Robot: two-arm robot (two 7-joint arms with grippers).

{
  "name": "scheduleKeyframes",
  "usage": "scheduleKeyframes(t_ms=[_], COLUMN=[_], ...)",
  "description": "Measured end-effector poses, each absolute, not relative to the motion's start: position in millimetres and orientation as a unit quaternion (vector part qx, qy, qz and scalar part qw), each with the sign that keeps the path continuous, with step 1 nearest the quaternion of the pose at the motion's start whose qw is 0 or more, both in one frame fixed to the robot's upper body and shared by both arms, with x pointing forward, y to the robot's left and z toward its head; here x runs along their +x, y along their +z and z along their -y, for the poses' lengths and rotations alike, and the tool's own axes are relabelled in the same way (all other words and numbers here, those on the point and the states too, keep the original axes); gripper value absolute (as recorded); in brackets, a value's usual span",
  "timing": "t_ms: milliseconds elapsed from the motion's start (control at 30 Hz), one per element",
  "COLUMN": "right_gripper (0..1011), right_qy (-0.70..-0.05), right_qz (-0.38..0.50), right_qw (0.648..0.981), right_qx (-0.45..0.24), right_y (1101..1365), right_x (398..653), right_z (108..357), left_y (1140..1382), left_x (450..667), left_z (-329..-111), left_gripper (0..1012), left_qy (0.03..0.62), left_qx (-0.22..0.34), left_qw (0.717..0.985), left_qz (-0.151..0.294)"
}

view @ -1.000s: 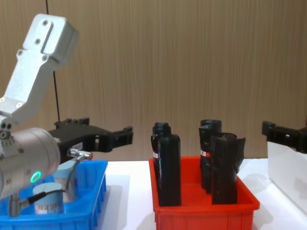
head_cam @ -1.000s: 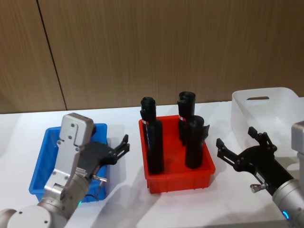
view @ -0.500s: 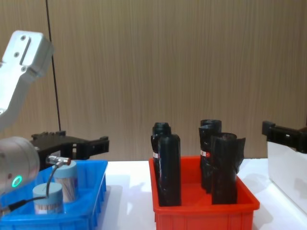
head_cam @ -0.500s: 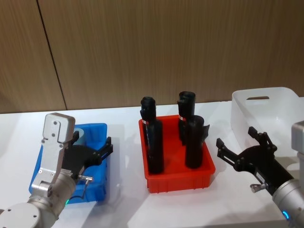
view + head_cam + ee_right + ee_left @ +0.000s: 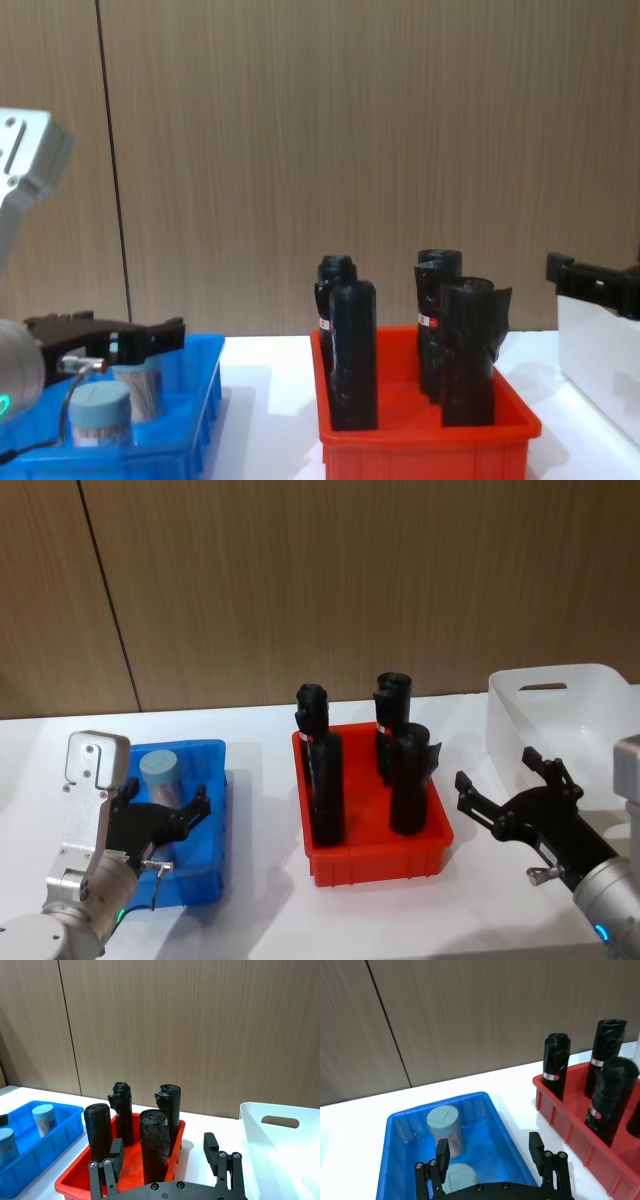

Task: Pick the cotton swabs from the blue box and place them into the white box.

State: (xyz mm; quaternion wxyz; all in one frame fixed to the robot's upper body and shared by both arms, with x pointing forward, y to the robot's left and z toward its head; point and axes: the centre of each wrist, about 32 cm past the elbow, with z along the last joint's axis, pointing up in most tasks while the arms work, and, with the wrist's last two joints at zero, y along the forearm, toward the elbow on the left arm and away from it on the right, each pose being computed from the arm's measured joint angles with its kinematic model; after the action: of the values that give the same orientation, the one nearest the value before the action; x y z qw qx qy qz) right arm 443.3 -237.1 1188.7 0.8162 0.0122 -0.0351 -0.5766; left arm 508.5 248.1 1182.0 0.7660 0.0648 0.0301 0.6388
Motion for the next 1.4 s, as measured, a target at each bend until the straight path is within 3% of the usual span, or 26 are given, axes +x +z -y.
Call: scheduleKeyframes(t_ms=[667,1400], right_gripper=[1002,1002], right_qy=[-0.577,-0.577], right_qz=[0.035,0.035], right_qw=[0.816,0.816], right_qx=[0.012,0.012], right_y=[1188.7,1188.7], right_x=[443.3,443.3], right_z=[237.1,237.1], left_y=[1166.4,1157.7], left_x=[515.4,529.1], left_z=[-270.7,-286.3], left_gripper=[1004,1004], left_qy=[0.655,0.644], left_qx=[0.084,0.09], left_qw=[0.748,0.755], left_qz=[-0.062,-0.082])
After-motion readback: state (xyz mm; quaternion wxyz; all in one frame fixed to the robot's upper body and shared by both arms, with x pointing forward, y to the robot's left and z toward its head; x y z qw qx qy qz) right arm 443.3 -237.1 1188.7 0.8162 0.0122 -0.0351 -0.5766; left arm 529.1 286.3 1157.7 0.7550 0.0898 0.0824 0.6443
